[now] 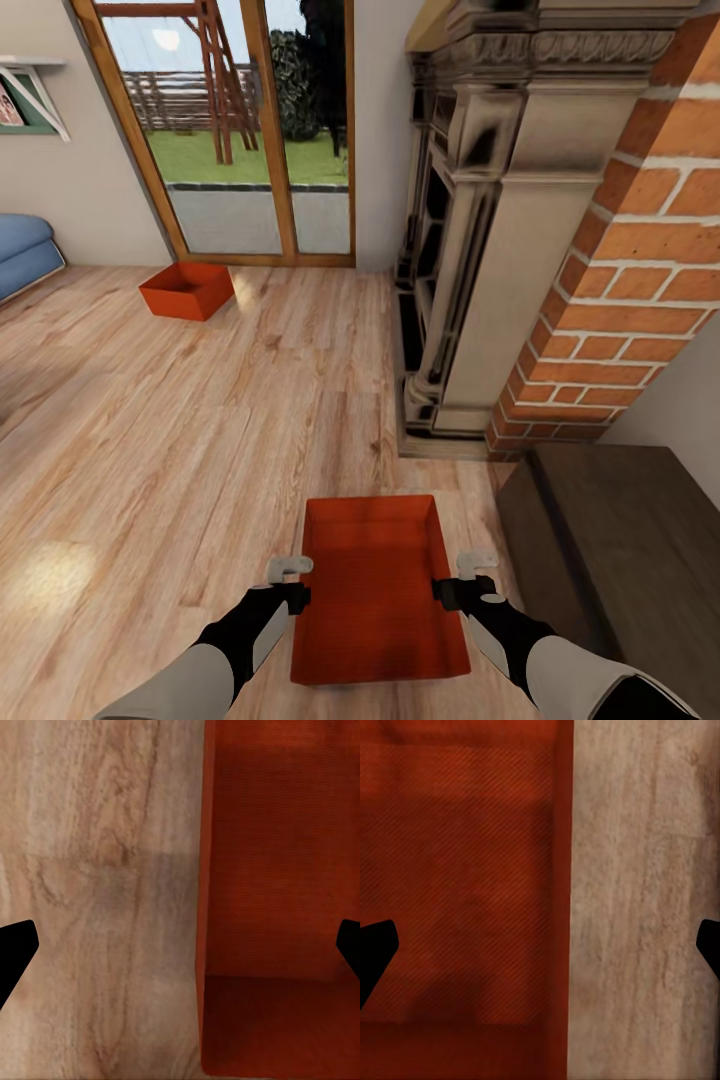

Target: Move the two storage containers from the living room to the garage. In the garage, place one container on the floor and stack the other container on top of it (either order is fine).

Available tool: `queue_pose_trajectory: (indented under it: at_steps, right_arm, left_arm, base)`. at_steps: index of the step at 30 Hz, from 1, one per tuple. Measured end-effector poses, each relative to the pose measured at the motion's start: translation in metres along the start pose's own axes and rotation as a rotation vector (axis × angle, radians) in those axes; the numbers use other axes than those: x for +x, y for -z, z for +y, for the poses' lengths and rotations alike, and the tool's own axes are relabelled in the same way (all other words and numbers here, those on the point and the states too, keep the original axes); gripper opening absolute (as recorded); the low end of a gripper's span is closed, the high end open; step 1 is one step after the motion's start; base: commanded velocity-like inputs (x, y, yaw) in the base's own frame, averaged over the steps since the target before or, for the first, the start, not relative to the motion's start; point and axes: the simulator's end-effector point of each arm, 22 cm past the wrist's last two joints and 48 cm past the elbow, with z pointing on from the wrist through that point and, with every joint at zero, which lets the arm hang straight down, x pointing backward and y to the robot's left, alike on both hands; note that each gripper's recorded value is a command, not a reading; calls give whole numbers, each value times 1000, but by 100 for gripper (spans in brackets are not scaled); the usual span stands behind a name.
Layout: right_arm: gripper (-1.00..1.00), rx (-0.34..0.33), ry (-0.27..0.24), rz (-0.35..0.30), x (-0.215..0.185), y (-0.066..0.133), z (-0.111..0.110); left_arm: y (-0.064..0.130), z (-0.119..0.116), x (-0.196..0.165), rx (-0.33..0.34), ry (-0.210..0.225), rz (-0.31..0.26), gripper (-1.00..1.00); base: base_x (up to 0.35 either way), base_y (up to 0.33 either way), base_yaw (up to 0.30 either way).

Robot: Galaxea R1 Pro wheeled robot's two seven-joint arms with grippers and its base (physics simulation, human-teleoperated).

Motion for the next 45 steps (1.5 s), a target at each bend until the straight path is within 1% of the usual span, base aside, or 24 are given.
queue_pose_trajectory:
  at_steps: [27,37,45]
  right_arm:
    - [100,0,0,-1,36,-45,2]
    - [100,4,0,-2,36,-45,-1]
    - [100,20,0,0,37,-45,-13]
  left_arm:
    - [-50,-1,28,0,0,0,100]
    - [-50,-1,27,0,0,-2,100]
    - [-50,-1,27,0,0,-2,100]
  base:
    - [0,0,0]
    - [0,0,0]
    - [0,0,0]
